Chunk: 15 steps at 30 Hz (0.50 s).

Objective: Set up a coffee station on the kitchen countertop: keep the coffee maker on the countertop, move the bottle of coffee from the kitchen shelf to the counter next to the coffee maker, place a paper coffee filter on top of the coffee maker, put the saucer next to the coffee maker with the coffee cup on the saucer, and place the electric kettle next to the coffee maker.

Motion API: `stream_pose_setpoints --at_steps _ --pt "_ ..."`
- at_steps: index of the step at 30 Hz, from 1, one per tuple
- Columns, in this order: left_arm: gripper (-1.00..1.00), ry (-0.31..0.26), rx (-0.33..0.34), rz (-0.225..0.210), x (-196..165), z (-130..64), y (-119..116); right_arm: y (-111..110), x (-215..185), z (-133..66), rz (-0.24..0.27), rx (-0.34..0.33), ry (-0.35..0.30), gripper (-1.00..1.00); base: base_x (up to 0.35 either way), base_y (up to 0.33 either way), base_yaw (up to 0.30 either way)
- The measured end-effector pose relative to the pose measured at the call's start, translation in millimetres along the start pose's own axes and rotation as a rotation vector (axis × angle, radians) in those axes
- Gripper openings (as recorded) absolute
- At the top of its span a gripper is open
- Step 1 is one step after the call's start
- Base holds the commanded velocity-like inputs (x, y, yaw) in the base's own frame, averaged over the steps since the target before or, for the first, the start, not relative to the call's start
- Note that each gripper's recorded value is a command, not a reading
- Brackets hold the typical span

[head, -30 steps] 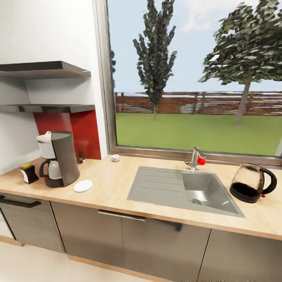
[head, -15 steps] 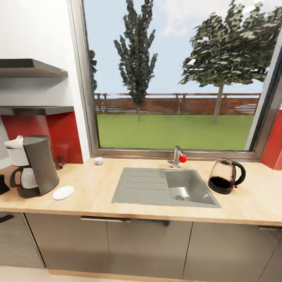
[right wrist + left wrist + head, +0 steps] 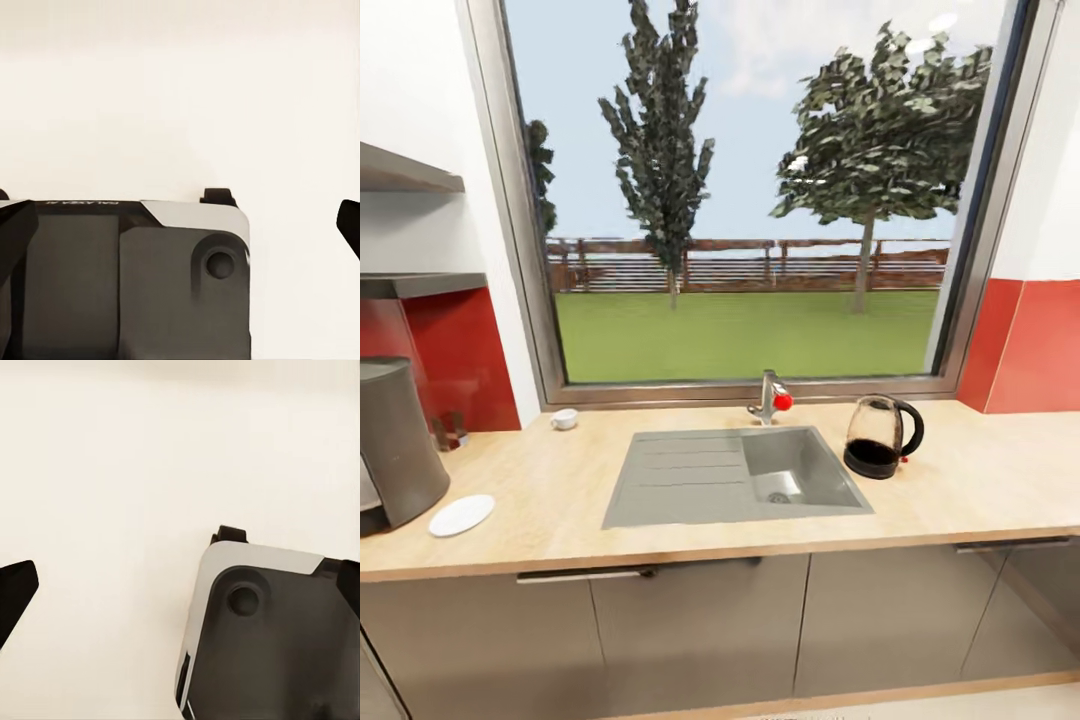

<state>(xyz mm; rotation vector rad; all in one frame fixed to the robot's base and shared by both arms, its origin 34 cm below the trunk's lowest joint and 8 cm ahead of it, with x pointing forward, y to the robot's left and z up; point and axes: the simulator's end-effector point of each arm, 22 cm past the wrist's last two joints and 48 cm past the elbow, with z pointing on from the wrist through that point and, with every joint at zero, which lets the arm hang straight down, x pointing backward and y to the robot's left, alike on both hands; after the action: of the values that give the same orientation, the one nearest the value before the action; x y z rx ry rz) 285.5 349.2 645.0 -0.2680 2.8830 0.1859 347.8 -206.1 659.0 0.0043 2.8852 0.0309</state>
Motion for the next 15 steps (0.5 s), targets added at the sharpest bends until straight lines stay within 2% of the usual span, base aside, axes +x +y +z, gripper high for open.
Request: stream_pose_setpoints --at_steps 6,15 --pt "1.0 0.013 -0.001 0.002 5.5 0.1 1.2 -0.2 0.0 0.0 0.0 0.0 0.0 1.0 -0.012 -0.011 -0.287" --pt "1.0 0.013 -0.005 0.003 5.7 0.2 2.6 -0.3 -0.7 0.1 0.0 0.001 -0.001 1.0 -0.185 -0.157 -0.287"
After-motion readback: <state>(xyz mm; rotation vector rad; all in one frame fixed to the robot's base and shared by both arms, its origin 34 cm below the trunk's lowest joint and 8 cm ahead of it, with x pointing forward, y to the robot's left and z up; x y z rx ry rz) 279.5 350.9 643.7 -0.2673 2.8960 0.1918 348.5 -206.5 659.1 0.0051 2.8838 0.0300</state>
